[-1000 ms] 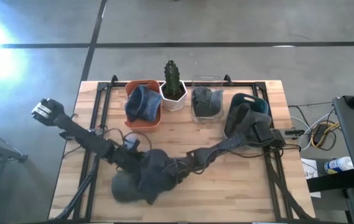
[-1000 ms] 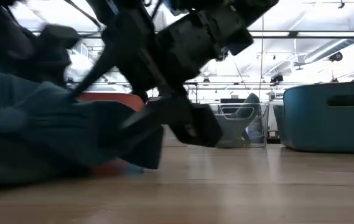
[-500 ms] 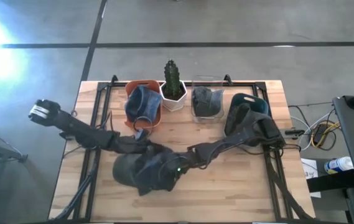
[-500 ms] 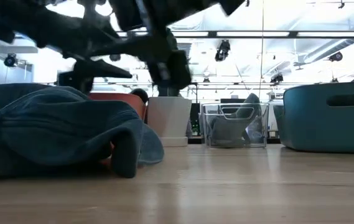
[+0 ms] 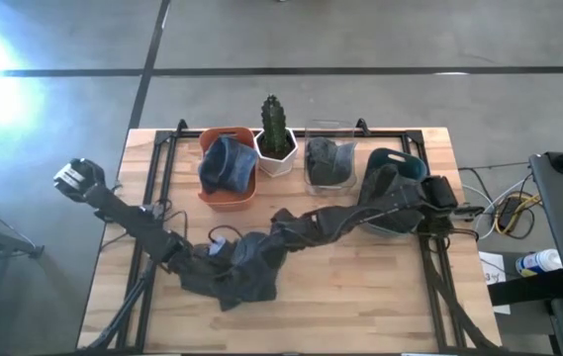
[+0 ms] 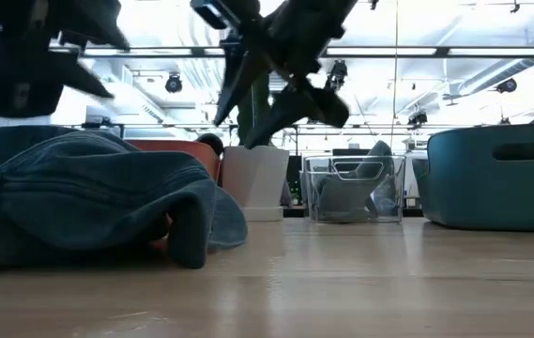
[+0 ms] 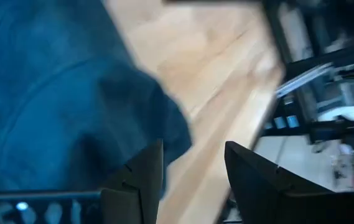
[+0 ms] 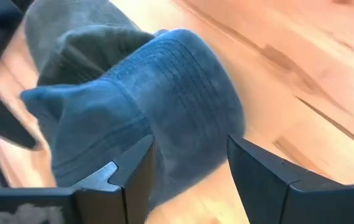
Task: Pick & Place hat
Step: Put the dark blue cap into the orange bin
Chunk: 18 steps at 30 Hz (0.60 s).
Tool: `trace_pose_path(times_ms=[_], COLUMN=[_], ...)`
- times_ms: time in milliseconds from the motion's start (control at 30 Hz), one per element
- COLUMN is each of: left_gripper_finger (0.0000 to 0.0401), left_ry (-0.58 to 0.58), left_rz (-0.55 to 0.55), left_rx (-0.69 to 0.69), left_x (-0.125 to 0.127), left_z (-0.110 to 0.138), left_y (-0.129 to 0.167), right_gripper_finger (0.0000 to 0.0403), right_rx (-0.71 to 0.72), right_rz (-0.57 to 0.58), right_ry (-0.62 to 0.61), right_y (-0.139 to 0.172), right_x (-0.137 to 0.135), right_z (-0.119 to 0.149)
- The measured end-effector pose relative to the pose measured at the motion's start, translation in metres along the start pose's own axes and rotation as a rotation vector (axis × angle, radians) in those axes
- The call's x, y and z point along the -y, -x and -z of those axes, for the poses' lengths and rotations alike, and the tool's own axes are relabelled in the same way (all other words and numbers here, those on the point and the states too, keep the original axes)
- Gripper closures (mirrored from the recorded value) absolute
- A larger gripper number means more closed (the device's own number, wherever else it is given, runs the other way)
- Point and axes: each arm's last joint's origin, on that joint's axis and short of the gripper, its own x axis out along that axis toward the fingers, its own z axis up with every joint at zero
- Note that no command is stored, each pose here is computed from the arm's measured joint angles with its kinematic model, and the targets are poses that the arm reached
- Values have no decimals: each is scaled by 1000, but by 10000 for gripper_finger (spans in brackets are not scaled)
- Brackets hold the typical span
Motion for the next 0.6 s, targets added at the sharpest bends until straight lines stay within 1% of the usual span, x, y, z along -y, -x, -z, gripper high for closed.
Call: trace_pose_path(times_ms=[167, 333, 433, 533, 600], left_gripper_finger=[236, 236, 236, 236, 236], left_ry=[9, -51, -135, -279, -354], left_rz=[-124, -323, -389, -388, -387], left_rx=[-98, -275, -342, -354, -356], left_x=[-23, -49, -56, -59, -61], left_z=[15, 28, 33, 35, 35], left_y=[-23, -35, -35, -36, -38], right_gripper_finger=[209, 209, 209, 209, 209], right_rx=[-22, -16, -22, -67, -94], right_rz=[-18, -14, -18, -75, -104], right_ry=[-13, 45, 58, 71, 97], right_y=[-16, -17, -17, -18, -24], right_x=[6, 10, 11, 12, 13], right_z=[-8, -14, -16, -21, -21])
